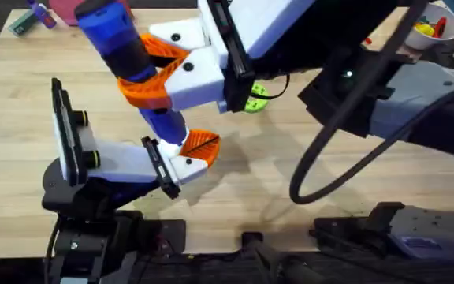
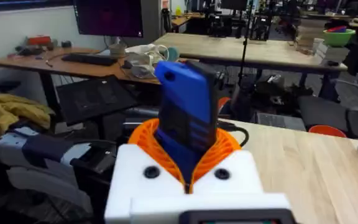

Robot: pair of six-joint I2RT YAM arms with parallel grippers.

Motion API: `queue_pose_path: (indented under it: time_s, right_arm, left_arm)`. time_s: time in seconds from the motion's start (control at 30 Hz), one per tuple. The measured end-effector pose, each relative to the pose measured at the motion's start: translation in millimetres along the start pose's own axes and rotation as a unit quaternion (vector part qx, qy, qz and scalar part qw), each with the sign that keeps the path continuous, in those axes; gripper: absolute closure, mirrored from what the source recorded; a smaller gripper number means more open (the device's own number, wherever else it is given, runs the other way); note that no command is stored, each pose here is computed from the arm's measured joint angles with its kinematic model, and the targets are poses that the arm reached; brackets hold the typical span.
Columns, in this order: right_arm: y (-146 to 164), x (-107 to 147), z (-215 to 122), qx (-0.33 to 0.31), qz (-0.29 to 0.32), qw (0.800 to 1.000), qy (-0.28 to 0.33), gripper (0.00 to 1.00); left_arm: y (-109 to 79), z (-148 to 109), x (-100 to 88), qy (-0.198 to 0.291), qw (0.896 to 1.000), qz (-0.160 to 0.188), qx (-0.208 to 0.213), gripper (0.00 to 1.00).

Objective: Pick up the gripper from the table and insert it into the empty holder that is missing its gripper. Then pick up a screw, insert it into the mounting hole, and use the screwdriver to tighten it. Finally, clean up the table by picking up the vegetable and placing it into the bucket.

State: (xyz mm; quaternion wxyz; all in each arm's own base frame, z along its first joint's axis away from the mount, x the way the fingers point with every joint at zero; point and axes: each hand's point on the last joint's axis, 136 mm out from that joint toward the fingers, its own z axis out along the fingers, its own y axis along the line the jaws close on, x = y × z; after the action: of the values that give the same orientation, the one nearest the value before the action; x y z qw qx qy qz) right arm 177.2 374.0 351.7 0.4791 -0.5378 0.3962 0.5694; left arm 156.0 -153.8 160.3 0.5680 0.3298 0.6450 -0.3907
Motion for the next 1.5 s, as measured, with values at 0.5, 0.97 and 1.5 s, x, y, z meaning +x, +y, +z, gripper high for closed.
queue_pose_path:
  time_s: [0.5, 0.97, 1.5]
  right_arm:
    - [0.0, 0.2, 0.1, 0.0, -0.007, 1.0, 0.0, 0.977]
    - [-0.3, 2.5, 1.4, -0.001, -0.005, 1.0, 0.001, 0.977]
    - [3.1, 7.0, 7.2, -0.009, -0.004, 1.0, 0.003, 0.977]
  left_arm:
    - [0.0, 0.0, 0.0, 0.0, 1.0, 0.0, 0.0, 0.993]
    - [0.0, 0.0, 0.0, 0.0, 1.0, 0.0, 0.0, 0.993]
    - [-0.1, 0.0, 0.1, 0.0, 1.0, 0.0, 0.0, 0.993]
